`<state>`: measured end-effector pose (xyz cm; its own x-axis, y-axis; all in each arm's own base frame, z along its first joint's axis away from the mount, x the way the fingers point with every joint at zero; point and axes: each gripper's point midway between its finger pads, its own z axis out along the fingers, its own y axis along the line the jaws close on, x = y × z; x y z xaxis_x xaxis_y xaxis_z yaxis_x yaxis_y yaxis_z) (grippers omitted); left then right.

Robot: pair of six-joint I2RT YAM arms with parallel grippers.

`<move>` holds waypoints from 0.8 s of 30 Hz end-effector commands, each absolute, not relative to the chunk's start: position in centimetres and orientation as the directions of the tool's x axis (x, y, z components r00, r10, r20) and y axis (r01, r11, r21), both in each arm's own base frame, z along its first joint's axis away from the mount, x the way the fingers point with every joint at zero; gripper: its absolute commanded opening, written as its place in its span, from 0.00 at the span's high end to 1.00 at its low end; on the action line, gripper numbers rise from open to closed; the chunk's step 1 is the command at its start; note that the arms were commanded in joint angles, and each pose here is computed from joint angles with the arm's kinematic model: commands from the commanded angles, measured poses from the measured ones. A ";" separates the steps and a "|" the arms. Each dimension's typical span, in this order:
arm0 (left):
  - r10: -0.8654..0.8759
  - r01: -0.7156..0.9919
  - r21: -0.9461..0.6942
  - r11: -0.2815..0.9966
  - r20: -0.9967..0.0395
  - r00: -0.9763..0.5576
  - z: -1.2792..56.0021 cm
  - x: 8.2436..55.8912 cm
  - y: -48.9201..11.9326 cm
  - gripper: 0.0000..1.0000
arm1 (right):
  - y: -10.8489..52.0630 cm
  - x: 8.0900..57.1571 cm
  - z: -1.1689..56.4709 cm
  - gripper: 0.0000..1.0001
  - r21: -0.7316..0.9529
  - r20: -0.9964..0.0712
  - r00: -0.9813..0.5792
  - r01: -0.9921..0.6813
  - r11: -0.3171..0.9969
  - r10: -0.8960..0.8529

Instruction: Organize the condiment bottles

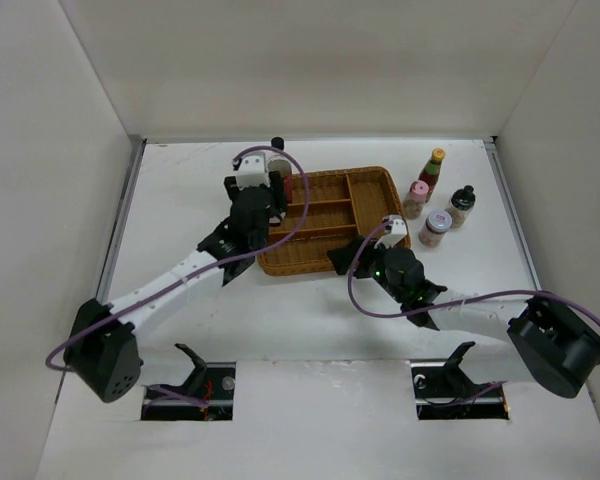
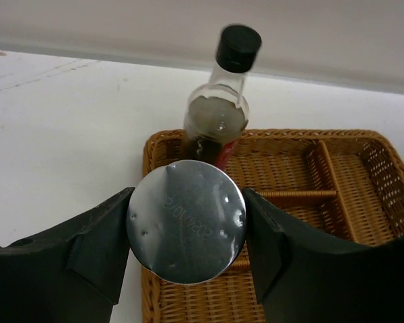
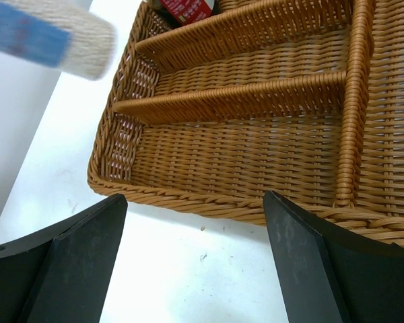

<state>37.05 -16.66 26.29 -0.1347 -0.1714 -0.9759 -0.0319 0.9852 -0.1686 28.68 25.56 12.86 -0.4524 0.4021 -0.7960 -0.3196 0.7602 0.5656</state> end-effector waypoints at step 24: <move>-0.203 0.015 -0.207 0.978 -0.969 -0.137 21.1 38.9 -19.4 0.11 | 25.5 29.4 17.0 0.09 0.561 -0.821 -0.367 -0.373 0.739 0.438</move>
